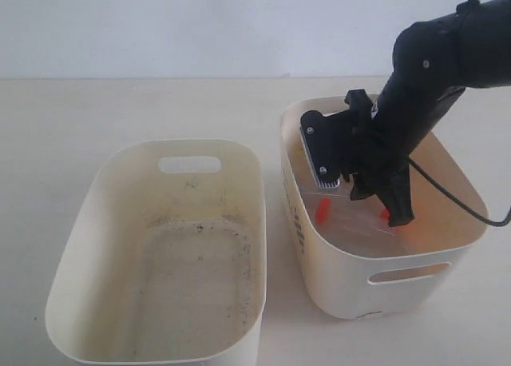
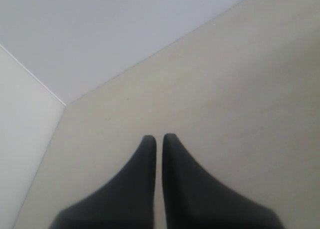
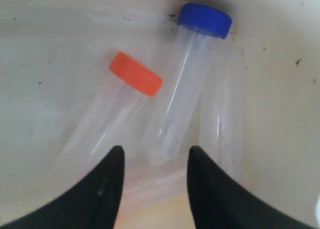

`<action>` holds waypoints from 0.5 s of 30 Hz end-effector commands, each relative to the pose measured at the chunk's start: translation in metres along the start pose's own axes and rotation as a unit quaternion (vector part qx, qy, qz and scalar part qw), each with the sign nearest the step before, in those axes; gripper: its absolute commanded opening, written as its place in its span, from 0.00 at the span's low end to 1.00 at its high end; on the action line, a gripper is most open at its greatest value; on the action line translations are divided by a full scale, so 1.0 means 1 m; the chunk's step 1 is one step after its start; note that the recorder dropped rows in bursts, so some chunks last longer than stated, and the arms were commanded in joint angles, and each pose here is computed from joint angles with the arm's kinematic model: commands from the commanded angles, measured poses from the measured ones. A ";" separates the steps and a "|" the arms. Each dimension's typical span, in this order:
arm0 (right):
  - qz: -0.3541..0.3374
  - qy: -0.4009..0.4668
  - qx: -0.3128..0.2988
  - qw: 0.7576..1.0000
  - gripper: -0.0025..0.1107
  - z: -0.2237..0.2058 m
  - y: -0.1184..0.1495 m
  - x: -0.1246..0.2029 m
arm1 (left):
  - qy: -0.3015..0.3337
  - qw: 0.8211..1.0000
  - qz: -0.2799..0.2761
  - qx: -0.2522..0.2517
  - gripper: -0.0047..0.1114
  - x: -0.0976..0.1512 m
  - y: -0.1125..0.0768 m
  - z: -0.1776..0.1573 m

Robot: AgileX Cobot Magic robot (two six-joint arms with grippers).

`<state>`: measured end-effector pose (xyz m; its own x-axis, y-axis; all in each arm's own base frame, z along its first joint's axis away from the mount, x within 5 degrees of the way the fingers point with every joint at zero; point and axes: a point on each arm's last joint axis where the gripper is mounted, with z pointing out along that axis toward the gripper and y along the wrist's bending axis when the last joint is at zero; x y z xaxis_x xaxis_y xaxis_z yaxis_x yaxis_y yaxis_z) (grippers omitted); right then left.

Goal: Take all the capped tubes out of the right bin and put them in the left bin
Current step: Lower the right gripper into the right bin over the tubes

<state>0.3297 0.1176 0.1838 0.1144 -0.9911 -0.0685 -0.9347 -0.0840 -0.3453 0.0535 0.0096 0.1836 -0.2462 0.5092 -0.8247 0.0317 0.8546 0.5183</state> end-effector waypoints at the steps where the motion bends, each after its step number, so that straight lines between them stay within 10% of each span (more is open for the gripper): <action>1: -0.035 0.001 0.016 0.999 0.46 0.011 -0.004 -0.001 | -0.003 1.000 -0.002 0.000 0.08 -0.001 0.001 0.000; 15: -0.052 0.018 0.060 0.997 0.46 0.027 -0.013 0.001 | -0.003 1.000 -0.002 0.000 0.08 -0.001 0.001 0.000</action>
<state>0.3480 0.1209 0.1620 0.1973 -0.9803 -0.0091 -0.8799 -0.1730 -0.4424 0.0535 0.0096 0.1836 -0.2462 0.5092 -0.8247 0.0317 0.8546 0.5183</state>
